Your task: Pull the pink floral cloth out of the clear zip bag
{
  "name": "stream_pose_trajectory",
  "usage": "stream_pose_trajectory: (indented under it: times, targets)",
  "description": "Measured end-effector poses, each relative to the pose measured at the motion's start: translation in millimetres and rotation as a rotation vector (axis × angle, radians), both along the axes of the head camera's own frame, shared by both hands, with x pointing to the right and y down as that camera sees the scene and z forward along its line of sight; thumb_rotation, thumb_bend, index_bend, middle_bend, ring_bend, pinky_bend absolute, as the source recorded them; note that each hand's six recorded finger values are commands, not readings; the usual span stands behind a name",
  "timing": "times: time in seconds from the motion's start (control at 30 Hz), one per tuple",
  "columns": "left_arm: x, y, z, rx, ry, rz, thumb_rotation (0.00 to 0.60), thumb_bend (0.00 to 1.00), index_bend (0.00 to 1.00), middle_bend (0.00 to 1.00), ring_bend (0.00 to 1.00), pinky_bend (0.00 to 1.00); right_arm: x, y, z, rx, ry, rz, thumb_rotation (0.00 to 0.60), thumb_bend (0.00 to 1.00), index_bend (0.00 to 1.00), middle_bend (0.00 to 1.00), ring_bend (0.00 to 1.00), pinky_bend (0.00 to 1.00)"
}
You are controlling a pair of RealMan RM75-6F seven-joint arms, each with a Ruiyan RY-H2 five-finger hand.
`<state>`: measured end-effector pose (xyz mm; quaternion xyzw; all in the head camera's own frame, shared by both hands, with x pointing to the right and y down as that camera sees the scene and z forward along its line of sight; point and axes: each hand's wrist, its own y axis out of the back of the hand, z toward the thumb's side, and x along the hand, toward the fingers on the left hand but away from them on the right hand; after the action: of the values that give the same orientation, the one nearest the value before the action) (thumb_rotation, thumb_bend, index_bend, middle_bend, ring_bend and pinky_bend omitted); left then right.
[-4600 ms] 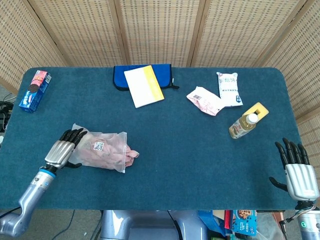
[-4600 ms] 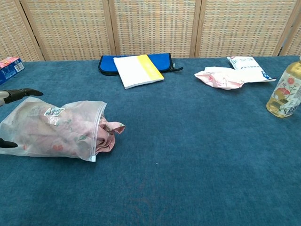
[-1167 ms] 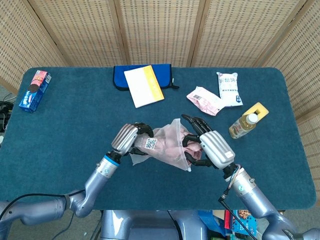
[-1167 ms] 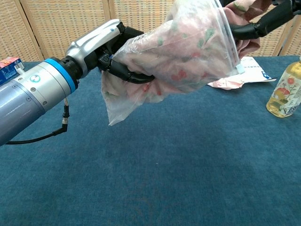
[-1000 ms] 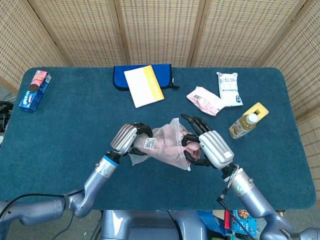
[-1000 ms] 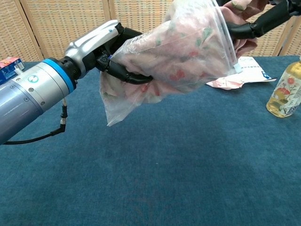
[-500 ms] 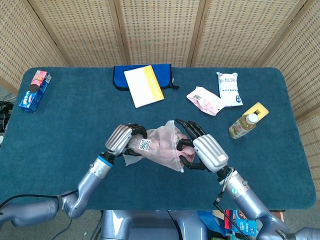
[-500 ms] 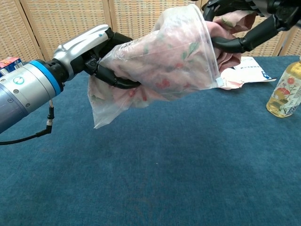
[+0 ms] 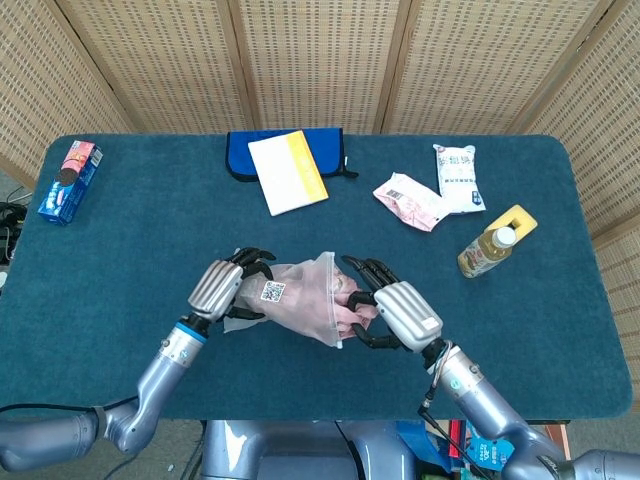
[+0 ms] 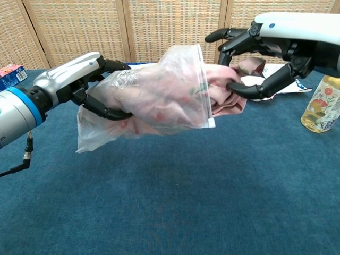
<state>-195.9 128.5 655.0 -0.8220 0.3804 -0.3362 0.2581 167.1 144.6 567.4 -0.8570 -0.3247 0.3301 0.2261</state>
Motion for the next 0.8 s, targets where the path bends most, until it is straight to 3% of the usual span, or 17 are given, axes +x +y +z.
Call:
stream_pose_trajectory:
  times: [0.07,0.13,0.2,0.33,0.43,0.6,0.8]
  targets:
    - [-4,6,6,-0.034,-0.022,0.001,0.6,0.29,0.33,0.08,0.05,0.22,1,3,9,-0.01,0.014,-0.006,0.6,0.67,0.7,0.0,0.0,0.0]
    - [-5,12,12,-0.075,-0.021,-0.005,0.6,0.29,0.12,0.0,0.0,0.07,2,5,18,-0.015,0.029,-0.011,0.6,0.67,0.7,0.0,0.0,0.0]
    - [-5,16,18,-0.108,-0.025,0.001,0.6,0.29,0.01,0.0,0.0,0.0,3,8,29,-0.023,0.047,-0.015,0.6,0.67,0.7,0.0,0.0,0.0]
    - [-7,27,32,-0.191,-0.052,0.027,0.6,0.29,0.0,0.0,0.0,0.0,10,11,48,-0.05,0.073,-0.008,0.6,0.67,0.7,0.0,0.0,0.0]
    - [-11,29,35,-0.211,-0.058,0.028,0.6,0.29,0.0,0.0,0.0,0.0,17,12,61,-0.07,0.098,0.0,0.6,0.67,0.7,0.0,0.0,0.0]
    - [-26,24,29,-0.184,-0.084,0.047,0.6,0.29,0.0,0.0,0.0,0.0,30,15,77,-0.096,0.135,0.005,0.6,0.67,0.7,0.0,0.0,0.0]
    - [-48,3,20,-0.085,-0.176,0.086,0.6,0.29,0.0,0.0,0.0,0.0,37,20,83,-0.101,0.157,-0.01,0.6,0.67,0.7,0.0,0.0,0.0]
